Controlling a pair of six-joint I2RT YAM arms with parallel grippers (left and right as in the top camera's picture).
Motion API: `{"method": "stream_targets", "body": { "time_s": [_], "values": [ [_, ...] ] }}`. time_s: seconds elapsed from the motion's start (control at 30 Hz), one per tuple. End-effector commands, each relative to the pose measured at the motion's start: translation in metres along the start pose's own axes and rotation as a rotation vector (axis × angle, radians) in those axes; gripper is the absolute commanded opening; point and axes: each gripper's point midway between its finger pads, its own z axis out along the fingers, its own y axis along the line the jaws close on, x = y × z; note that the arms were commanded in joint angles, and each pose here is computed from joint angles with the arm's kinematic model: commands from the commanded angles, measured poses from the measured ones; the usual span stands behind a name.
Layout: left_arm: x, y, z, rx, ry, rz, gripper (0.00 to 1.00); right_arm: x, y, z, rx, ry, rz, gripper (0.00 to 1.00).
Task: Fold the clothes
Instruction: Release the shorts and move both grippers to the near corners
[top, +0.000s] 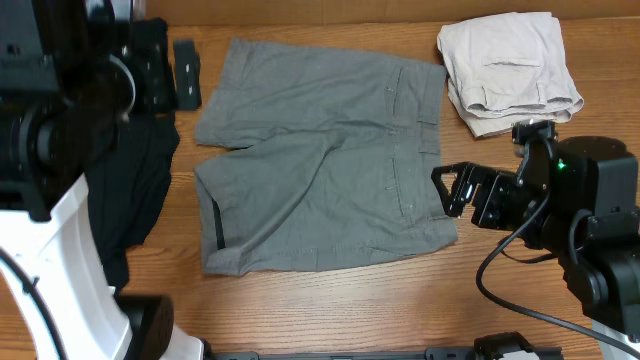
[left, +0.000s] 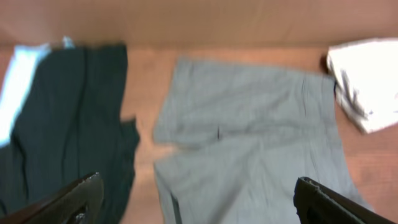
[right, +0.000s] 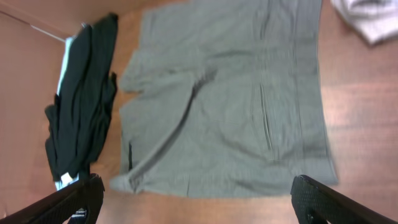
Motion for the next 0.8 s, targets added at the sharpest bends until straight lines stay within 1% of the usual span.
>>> {"method": "stream_targets", "body": {
  "time_s": [0.0,0.13,0.23,0.4,0.47,0.6,0.7,0.73,0.77],
  "values": [
    [0.037,0.004,0.026,-0.007,0.165,-0.073,1.0,0.011,-0.006,0.009,0.01,0.05,0.053,0.98],
    [0.093,0.016,0.062,-0.074,0.392,-0.131,1.0,0.027,-0.019,0.023,0.043,0.108,0.15,0.97],
    [0.126,0.023,0.089,-0.113,0.516,-0.168,1.0,0.041,-0.033,0.035,0.095,0.148,0.26,0.97],
    [0.167,0.029,0.129,-0.153,0.613,-0.248,1.0,0.071,-0.077,0.057,0.283,0.185,0.445,0.96],
    [0.187,0.031,0.145,-0.174,0.65,-0.288,1.0,0.082,-0.09,0.064,0.331,0.2,0.47,0.97],
    [0.229,0.034,0.169,-0.204,0.728,-0.361,0.99,0.095,-0.101,0.08,0.346,0.223,0.476,0.97],
    [0.259,0.033,0.182,-0.208,0.777,-0.416,0.91,0.099,-0.105,0.086,0.351,0.23,0.479,0.97],
    [0.274,0.034,0.191,-0.214,0.788,-0.428,0.84,0.099,-0.107,0.09,0.353,0.234,0.479,0.97],
    [0.28,0.036,0.195,-0.217,0.786,-0.426,0.79,0.1,-0.108,0.092,0.355,0.236,0.479,0.97]
  ]
}}
